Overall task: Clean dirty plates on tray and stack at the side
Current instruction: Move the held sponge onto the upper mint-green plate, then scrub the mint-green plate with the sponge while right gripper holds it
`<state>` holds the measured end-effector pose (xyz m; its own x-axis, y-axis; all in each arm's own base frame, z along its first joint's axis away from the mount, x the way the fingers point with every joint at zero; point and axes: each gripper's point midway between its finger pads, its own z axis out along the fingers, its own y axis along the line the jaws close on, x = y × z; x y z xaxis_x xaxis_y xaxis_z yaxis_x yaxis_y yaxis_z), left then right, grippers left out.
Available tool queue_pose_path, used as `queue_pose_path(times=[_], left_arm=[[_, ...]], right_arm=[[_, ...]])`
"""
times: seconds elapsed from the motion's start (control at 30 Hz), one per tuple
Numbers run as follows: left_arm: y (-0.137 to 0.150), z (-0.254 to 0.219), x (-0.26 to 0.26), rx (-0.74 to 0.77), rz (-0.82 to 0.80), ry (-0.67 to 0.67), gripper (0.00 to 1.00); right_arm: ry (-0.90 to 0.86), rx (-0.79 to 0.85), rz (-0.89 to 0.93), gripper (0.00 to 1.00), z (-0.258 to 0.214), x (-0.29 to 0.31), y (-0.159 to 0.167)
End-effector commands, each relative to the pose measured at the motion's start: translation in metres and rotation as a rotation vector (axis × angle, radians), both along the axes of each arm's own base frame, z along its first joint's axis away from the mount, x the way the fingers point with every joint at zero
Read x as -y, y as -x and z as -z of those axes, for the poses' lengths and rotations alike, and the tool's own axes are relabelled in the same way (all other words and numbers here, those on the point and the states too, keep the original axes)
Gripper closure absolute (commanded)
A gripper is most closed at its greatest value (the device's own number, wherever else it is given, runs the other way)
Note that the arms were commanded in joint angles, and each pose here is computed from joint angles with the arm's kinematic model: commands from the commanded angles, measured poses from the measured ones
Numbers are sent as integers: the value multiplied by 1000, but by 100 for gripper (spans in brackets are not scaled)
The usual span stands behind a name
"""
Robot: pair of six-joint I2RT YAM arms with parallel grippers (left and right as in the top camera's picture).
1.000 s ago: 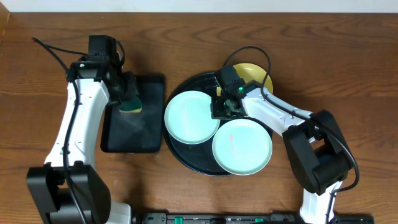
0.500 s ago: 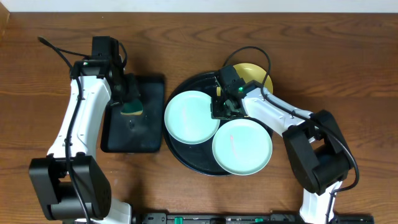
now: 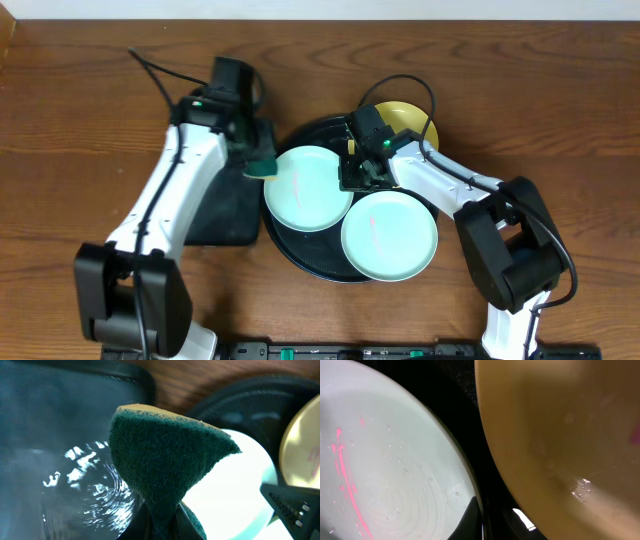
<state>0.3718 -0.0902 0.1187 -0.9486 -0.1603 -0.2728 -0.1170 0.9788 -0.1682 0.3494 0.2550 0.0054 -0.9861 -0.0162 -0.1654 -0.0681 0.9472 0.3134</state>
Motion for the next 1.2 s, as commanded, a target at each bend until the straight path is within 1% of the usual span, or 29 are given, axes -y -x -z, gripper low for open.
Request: queue_pose_path(times=[0.0, 0.13, 0.3, 0.47, 0.6, 0.67, 0.7, 0.77, 0.83, 0.9, 1.1, 1.13, 1.17], left_arm=[[7, 28, 13, -88, -26, 0, 93], [17, 58, 27, -177, 12, -25, 93], [26, 80, 40, -237, 30, -41, 93], [37, 105, 49, -305, 13, -60, 92], [44, 122, 49, -363, -43, -70, 92], [48, 125, 57, -391, -16, -25, 93], [50, 124, 65, -399, 23, 16, 93], [56, 117, 88, -412, 152, 143, 93], [65, 105, 114, -419, 315, 312, 93], [71, 96, 124, -415, 416, 400, 93], [68, 97, 112, -412, 405, 383, 93], [65, 100, 107, -415, 375, 359, 92], [61, 104, 98, -419, 321, 305, 93]], right_arm=[[-39, -24, -24, 99, 3, -10, 2], [-38, -26, -24, 99, 4, -10, 2], [-38, -25, -23, 99, 3, -10, 2], [-39, -24, -24, 99, 3, -10, 2], [-38, -26, -24, 99, 4, -10, 2], [-38, -26, -24, 99, 4, -10, 2], [-38, -26, -24, 99, 4, -10, 2], [-38, -26, -23, 99, 4, -10, 2], [-38, -25, -23, 99, 4, -10, 2], [-38, -25, -23, 99, 4, -10, 2], [-38, -25, -23, 99, 4, -10, 2], [-38, -25, -24, 99, 4, -10, 2], [-38, -25, -23, 99, 4, -10, 2]])
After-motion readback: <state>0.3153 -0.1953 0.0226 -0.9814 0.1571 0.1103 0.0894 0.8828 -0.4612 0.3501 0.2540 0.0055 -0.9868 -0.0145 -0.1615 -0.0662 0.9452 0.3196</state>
